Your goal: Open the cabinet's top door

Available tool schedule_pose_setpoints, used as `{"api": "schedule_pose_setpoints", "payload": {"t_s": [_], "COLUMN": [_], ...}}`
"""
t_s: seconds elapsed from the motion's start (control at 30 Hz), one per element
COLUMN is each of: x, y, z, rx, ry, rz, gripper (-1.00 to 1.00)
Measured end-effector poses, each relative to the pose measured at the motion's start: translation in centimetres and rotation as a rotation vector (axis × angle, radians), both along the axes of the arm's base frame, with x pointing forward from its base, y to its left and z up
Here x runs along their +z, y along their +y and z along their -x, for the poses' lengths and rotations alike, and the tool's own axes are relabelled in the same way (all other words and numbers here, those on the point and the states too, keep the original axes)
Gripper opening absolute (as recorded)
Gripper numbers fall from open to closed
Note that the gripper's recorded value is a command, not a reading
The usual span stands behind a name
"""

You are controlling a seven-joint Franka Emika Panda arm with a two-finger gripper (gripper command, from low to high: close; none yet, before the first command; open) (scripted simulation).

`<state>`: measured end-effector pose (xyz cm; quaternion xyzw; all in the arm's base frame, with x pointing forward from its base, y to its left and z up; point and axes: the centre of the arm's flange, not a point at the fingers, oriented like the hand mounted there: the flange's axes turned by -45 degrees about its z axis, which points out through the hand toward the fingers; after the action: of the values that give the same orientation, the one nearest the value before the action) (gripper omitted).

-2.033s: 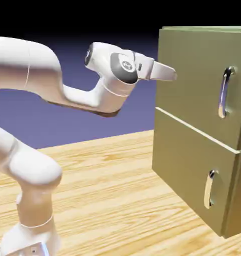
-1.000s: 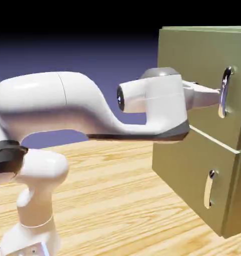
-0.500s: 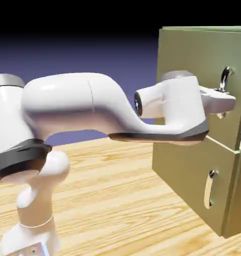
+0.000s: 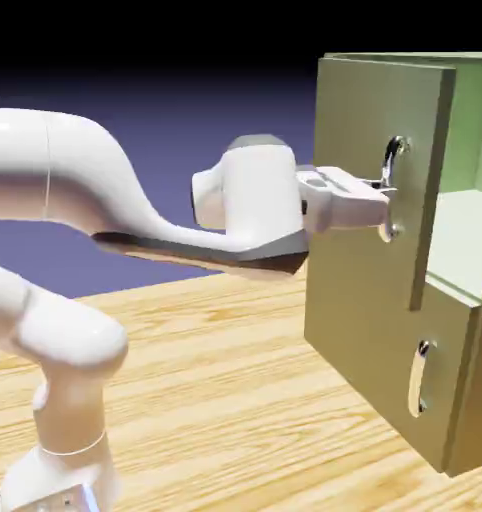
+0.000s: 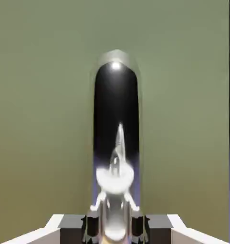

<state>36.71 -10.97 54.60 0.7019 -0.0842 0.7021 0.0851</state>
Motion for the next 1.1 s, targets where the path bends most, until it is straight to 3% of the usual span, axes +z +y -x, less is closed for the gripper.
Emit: {"api": "schedule_pose_setpoints", "payload": {"t_s": [0.57,1.1], "x": [0.0,0.1], "y": [6.2,10.5], "z": [8.0,12.0], "rx": [-0.211,-0.335], "ry": [0.0,-0.001], "rz": [0.0,0.003], "gripper": [-1.0,-1.0]}}
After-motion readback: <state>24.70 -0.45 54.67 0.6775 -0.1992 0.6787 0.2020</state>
